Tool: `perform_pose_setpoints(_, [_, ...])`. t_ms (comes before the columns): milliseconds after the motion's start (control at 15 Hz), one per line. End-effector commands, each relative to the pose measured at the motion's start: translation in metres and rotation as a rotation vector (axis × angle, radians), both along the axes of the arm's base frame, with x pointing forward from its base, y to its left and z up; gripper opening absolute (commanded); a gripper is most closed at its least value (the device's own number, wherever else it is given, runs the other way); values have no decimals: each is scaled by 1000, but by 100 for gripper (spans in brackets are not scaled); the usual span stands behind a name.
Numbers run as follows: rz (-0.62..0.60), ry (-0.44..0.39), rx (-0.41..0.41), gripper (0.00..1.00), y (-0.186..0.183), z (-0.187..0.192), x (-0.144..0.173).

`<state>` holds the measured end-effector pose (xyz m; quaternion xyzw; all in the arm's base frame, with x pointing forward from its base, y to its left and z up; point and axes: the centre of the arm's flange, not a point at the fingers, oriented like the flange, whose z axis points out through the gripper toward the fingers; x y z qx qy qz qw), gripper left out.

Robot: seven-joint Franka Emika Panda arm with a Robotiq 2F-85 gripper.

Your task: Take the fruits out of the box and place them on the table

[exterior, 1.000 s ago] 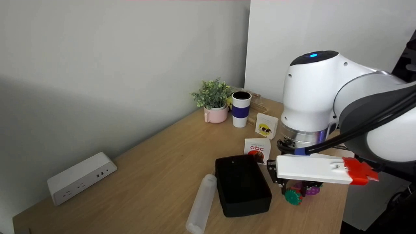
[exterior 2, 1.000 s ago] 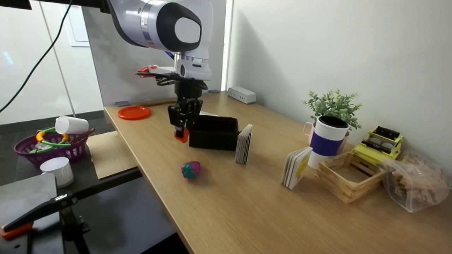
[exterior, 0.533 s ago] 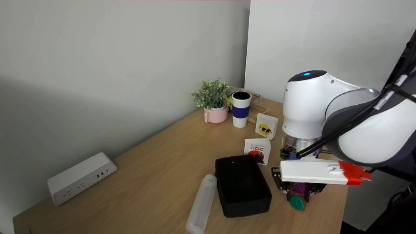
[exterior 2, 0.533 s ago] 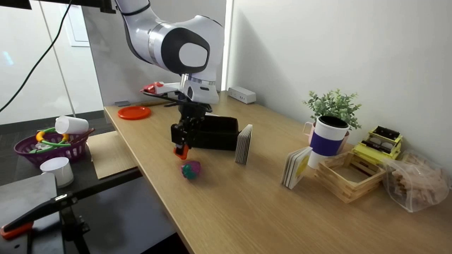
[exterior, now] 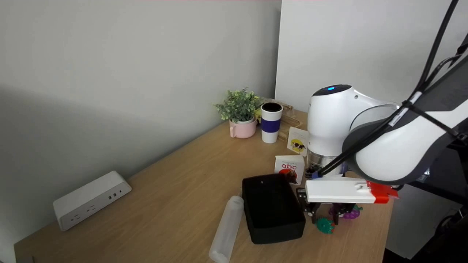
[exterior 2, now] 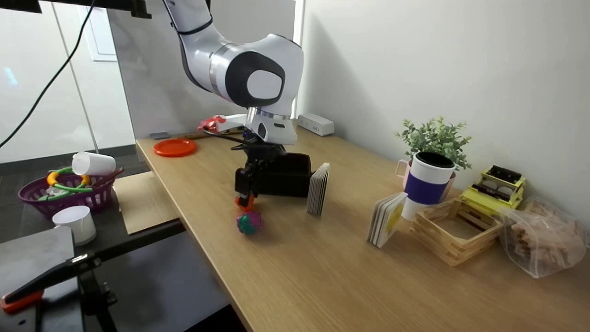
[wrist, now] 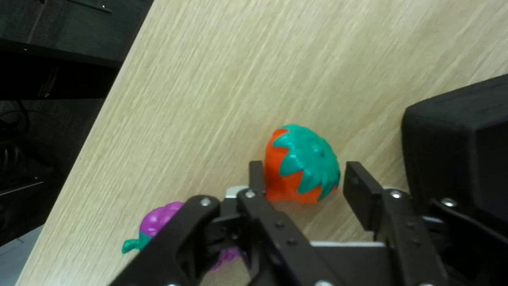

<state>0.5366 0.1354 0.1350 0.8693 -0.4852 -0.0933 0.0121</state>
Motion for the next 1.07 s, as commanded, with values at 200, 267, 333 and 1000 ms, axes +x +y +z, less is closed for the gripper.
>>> perform_pose_setpoints(200, [-25,-23,-15,100,10,19,2])
perform_pose_setpoints(267, [-38,-29,-25,100,11,23,1])
perform_pose_setpoints(333, [-56,-34,-34,100,13,28,-1])
perform_pose_setpoints(1000, [-157,-158,-159,100,31,111,-28])
